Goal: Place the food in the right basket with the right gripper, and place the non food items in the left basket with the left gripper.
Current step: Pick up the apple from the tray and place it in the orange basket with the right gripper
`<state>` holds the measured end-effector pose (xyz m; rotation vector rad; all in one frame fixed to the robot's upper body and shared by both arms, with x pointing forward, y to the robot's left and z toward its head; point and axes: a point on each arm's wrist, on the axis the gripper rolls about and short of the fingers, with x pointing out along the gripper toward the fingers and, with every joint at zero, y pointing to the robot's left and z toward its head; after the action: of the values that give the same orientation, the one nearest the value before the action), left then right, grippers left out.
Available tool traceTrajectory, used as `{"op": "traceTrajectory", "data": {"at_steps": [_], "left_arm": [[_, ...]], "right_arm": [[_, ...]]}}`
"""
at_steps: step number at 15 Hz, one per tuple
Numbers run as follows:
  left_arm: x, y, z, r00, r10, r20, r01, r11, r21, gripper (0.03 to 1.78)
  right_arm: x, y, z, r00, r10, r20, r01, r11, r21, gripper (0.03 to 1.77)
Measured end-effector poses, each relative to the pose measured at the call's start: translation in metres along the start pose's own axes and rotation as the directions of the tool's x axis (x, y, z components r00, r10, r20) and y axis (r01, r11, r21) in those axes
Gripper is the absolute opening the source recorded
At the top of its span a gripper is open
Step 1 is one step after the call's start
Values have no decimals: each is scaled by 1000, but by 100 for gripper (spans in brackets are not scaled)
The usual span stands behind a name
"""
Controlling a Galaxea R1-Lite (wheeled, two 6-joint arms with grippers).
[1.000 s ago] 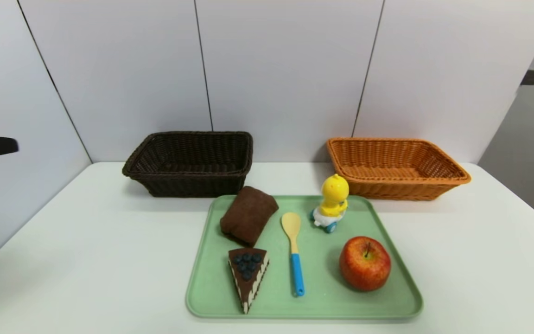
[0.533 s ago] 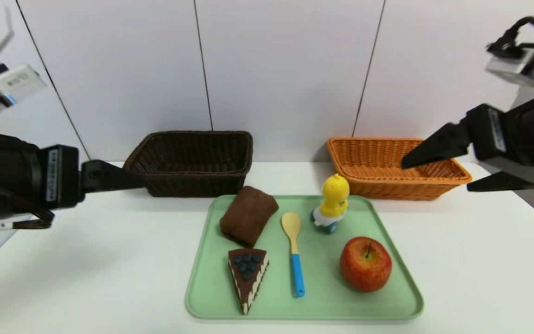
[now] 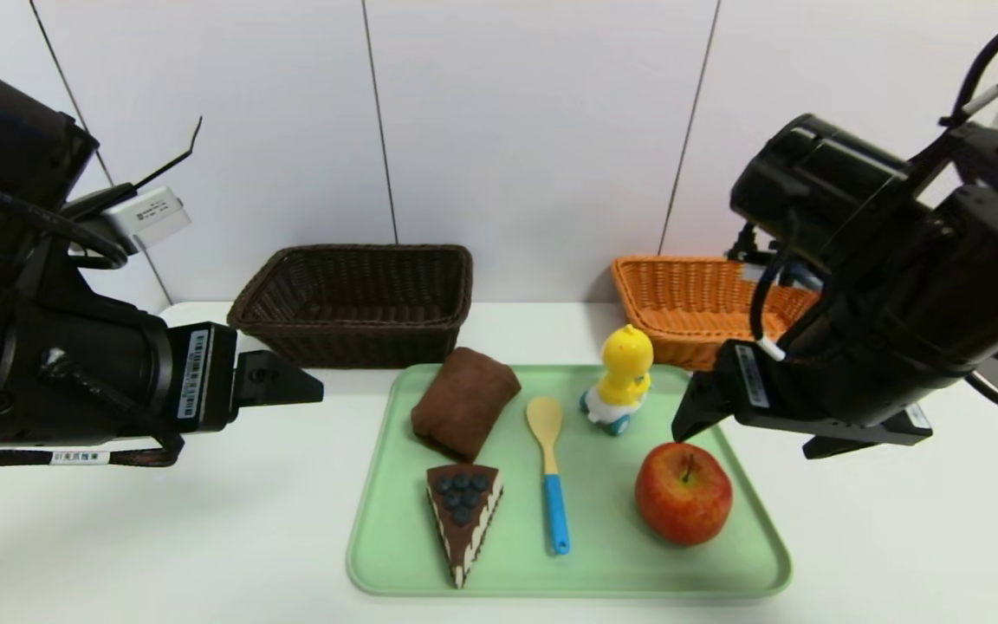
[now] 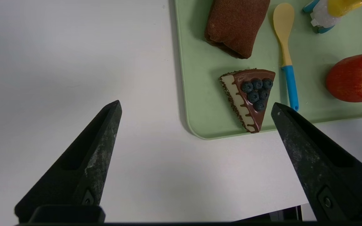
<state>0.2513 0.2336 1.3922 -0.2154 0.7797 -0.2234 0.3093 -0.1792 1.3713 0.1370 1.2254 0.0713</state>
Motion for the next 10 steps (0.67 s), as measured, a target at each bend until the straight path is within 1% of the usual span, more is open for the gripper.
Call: {"op": "traceTrajectory", "data": {"at_steps": [3, 8, 10], "left_arm": [[-4, 1, -1, 1000, -3, 6, 3, 1000, -2, 169], [-8, 2, -1, 1000, -9, 17, 9, 1000, -8, 169], [-9, 2, -1, 1000, -11, 20, 11, 1000, -9, 169]], "right_arm": [[24, 9, 5, 998, -42, -53, 42, 999, -6, 171], [56, 18, 12, 988, -111, -111, 111, 994, -6, 171], [68, 22, 14, 985, -121, -123, 122, 992, 3, 171]]}}
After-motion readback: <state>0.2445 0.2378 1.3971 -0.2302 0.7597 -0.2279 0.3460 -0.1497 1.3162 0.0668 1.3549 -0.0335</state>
